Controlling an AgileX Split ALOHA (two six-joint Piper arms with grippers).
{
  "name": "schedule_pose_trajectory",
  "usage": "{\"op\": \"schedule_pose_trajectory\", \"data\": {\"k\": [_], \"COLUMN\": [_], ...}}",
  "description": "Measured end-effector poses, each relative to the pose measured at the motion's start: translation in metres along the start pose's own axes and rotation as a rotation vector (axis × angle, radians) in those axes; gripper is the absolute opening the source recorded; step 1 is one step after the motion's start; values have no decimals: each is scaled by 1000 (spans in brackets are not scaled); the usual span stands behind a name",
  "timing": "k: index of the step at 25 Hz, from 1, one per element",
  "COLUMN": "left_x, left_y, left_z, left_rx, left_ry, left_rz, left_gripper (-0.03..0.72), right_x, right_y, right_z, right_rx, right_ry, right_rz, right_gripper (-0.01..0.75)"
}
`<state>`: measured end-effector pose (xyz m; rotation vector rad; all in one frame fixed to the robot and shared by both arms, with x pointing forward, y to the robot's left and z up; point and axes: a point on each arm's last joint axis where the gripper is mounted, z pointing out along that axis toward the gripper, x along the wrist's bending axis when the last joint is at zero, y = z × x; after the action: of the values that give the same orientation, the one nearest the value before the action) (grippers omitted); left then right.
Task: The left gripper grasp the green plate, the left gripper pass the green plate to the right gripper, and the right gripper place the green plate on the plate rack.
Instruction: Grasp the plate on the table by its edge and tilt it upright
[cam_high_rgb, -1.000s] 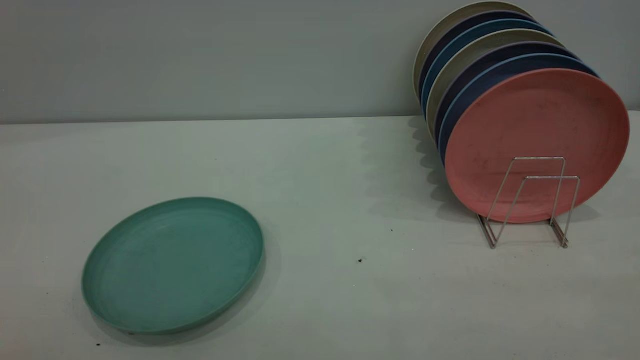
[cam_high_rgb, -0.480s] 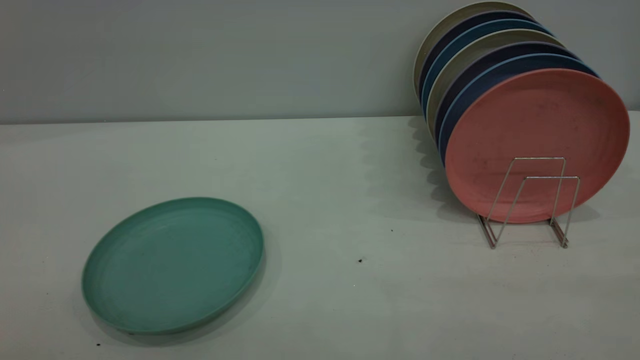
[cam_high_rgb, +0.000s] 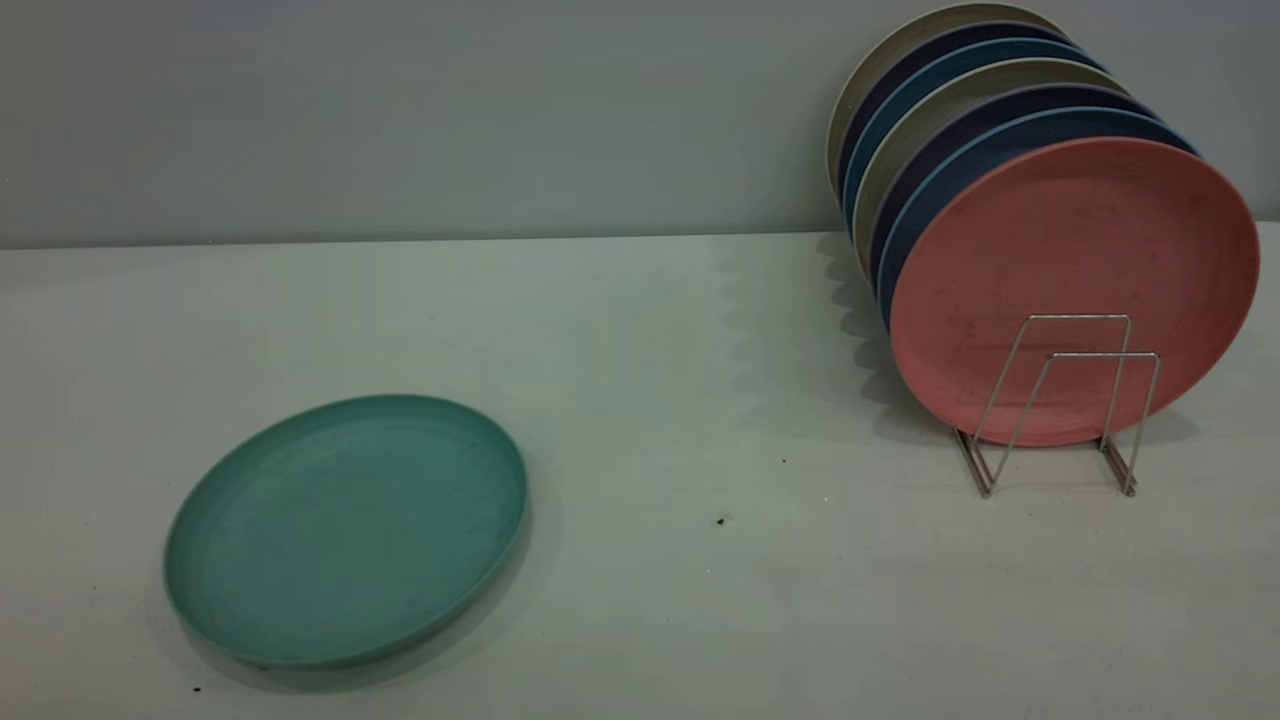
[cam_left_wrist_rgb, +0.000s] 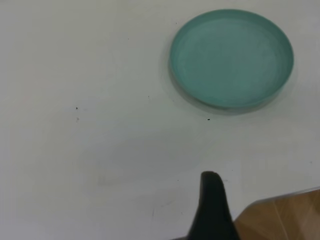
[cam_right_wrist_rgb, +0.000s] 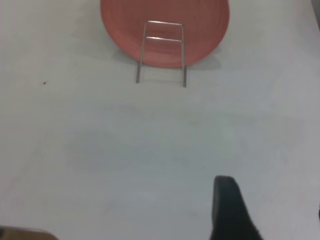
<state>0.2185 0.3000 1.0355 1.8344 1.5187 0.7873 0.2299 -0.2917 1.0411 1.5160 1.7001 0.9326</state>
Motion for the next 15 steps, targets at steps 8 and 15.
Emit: {"op": "schedule_pose_trajectory", "data": {"k": [8,15], "left_x": [0,4], "left_y": [0,21], "left_z": [0,-4], "left_rx": [-4,-96], "left_ry": [-5,29], "left_rz": [-2,-57], "left_gripper": [582,582], "right_x": [0,0], "right_y": [0,10], "right_z": [0,-3], "right_rx": [0,-21], "right_ry": [0,-2], "right_rz": [0,0], "right_gripper": [441,441]}}
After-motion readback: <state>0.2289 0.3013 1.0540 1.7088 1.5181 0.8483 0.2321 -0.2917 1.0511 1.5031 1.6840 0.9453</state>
